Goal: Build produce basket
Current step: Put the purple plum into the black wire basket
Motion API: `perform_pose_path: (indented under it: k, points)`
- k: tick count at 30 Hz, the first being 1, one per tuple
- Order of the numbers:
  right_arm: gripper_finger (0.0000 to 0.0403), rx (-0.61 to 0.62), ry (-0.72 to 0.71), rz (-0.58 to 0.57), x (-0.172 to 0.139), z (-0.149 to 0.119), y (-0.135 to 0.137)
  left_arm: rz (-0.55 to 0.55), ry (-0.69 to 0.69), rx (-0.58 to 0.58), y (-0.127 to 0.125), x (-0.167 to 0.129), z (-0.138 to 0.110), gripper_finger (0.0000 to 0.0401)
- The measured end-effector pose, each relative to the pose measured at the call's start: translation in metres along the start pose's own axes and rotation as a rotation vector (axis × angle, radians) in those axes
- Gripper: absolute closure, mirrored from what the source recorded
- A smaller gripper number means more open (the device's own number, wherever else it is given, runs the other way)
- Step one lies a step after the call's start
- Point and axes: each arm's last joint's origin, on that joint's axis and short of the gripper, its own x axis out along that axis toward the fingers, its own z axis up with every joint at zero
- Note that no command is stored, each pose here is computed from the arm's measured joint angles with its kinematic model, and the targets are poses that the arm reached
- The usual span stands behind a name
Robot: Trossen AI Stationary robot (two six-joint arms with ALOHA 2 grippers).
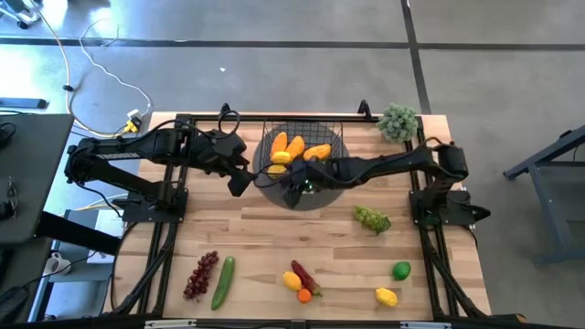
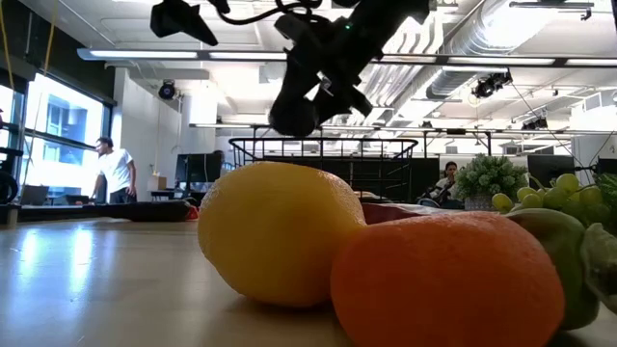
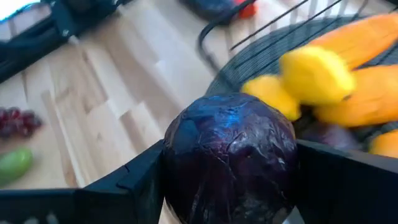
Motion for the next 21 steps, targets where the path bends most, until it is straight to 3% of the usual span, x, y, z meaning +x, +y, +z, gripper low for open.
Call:
perform_pose_path:
  k: [8, 21]
  points:
    - [0.0157, 0.02, -0.037, -0.061, -0.014, 0.029, -0.041, -0.043, -0.063, -0.009, -0.004, 0.0, 0.006, 0.0123]
    - [0.0153, -0.09, 0.048, 0.029, -0.012, 0.051, -0.1, -0.066, -0.102, -0.015, -0.006, -0.001, 0.01, 0.0123]
